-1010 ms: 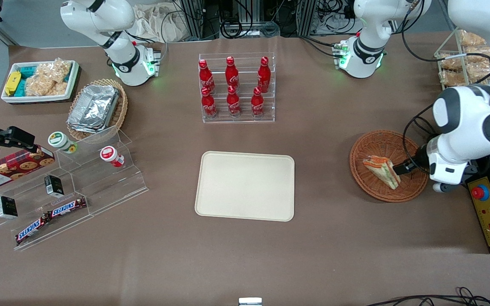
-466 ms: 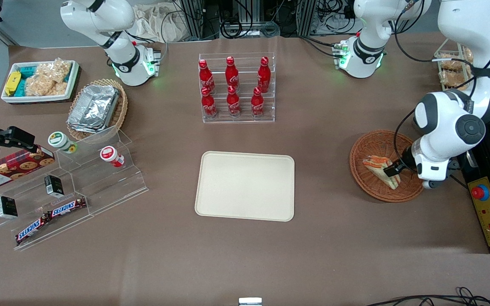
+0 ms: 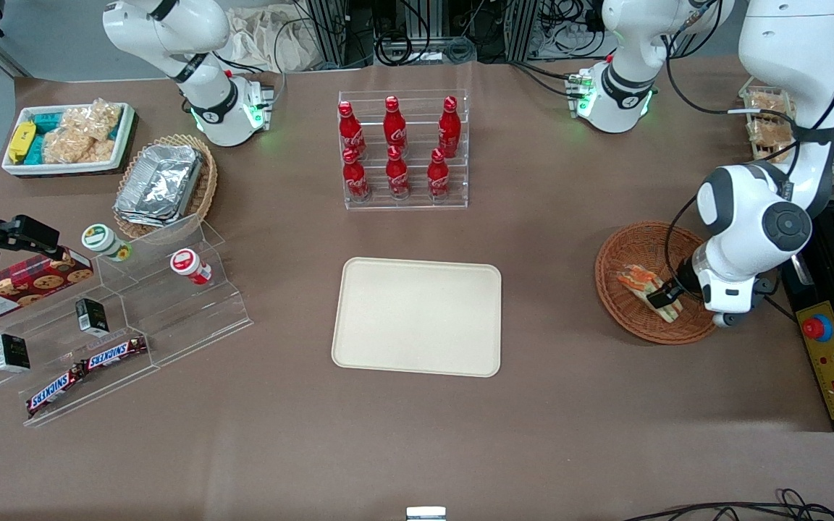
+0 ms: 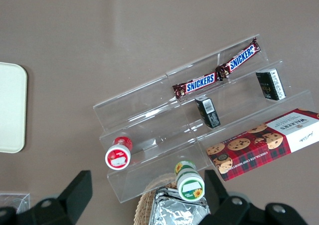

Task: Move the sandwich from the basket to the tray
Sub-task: 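Close the left gripper on the wrapped sandwich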

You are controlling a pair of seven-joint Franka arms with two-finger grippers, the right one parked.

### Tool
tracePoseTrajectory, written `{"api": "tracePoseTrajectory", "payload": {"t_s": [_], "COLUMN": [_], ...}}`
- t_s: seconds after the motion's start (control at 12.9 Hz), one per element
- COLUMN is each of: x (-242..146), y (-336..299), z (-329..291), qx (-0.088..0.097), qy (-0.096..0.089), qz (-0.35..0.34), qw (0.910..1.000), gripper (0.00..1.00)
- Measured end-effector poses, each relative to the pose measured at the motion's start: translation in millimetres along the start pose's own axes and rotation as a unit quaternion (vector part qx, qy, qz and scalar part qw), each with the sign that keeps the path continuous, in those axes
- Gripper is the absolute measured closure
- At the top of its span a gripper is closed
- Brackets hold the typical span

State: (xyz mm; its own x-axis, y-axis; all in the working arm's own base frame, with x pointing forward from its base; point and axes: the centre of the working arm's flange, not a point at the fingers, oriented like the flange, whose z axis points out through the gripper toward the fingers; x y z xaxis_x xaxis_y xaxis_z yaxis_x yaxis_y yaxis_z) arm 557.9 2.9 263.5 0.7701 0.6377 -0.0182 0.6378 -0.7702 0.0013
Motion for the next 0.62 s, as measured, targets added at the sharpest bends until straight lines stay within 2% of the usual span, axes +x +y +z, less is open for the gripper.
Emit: {"api": "tracePoseTrajectory", "payload": {"t_s": [0.39,0.62], "x": [6.0,6.6], "y": [5.2,6.7], "z": [-15.1,-19.0], "qx": [-0.012,-0.015], "qy": [0.015,0.017], "qz": [-0.012,-0.021], "qw": [0.9997,0.9995], "gripper": [0.01,0.01]}}
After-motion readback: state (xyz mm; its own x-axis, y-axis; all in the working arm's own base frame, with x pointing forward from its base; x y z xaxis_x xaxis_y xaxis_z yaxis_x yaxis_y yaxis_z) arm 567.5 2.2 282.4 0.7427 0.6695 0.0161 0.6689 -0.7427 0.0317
